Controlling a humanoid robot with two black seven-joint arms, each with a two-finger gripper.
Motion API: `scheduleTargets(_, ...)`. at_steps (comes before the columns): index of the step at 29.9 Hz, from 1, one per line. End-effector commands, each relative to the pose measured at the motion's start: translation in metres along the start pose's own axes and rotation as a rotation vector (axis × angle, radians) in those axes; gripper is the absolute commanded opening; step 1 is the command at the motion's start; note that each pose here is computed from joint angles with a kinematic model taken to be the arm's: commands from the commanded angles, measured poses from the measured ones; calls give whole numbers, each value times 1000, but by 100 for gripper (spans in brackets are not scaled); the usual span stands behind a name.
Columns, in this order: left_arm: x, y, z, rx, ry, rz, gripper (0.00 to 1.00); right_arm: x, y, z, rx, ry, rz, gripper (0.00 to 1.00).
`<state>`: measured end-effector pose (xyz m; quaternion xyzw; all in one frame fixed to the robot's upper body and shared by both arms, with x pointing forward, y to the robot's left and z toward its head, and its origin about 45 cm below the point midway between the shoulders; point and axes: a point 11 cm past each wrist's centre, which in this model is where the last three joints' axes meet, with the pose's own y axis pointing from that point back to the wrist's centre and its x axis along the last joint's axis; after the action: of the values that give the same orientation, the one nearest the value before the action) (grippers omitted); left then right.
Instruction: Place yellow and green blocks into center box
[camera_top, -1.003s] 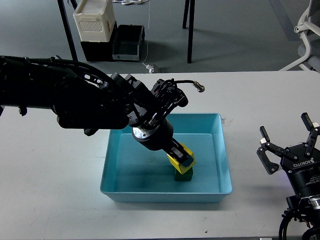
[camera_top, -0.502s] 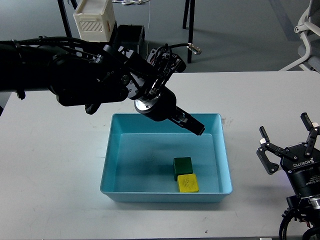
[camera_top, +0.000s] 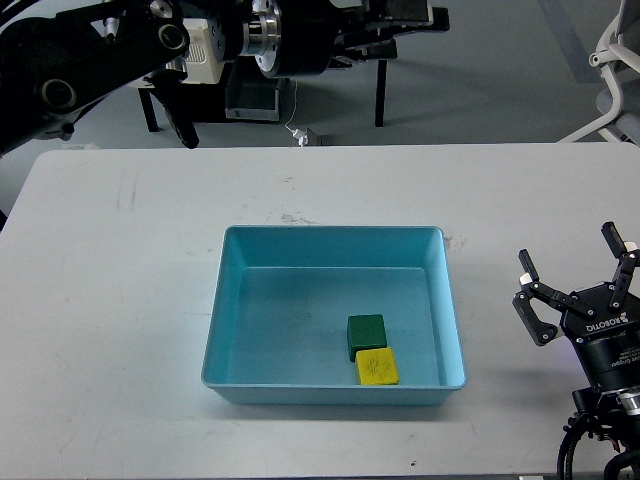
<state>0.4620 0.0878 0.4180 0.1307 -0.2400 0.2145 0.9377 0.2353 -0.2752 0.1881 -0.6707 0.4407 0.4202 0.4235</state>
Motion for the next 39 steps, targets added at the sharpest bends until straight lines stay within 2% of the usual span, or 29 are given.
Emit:
scheduleTargets(1,25,23,2,-163,216,141,92,-1,-1,-1,3,-2,-5,100)
scheduleTargets(4,37,44,-14,-241,337,239,93,-2,-3,-3,26,-42,-15,100)
scheduleTargets(8,54,89,-48,-361,512,424,100,-3,-1,-17,84,-89,-21,100)
scheduleTargets(15,54,195,-118,-680,843,811,100,-2,2,-26,110,-76,-17,100)
scheduleTargets(19,20,243,-136,-838,927,936,100,2,2,-21,126,-99,-9,100)
scheduleTargets(24,-47,278,-157,-913,1010,1049,100,7,5,-16,122,-113,10,100)
scheduleTargets(30,-118,302,-186,-932,1182,1159,100,8,10,-13,119,-117,22,100)
scheduleTargets(35,-149,319,-193,-985,1312,1190,100,10,17,-11,116,-121,39,100)
scheduleTargets(39,-171,315,-198,-967,1411,1170,100,11,20,-5,99,-124,47,100)
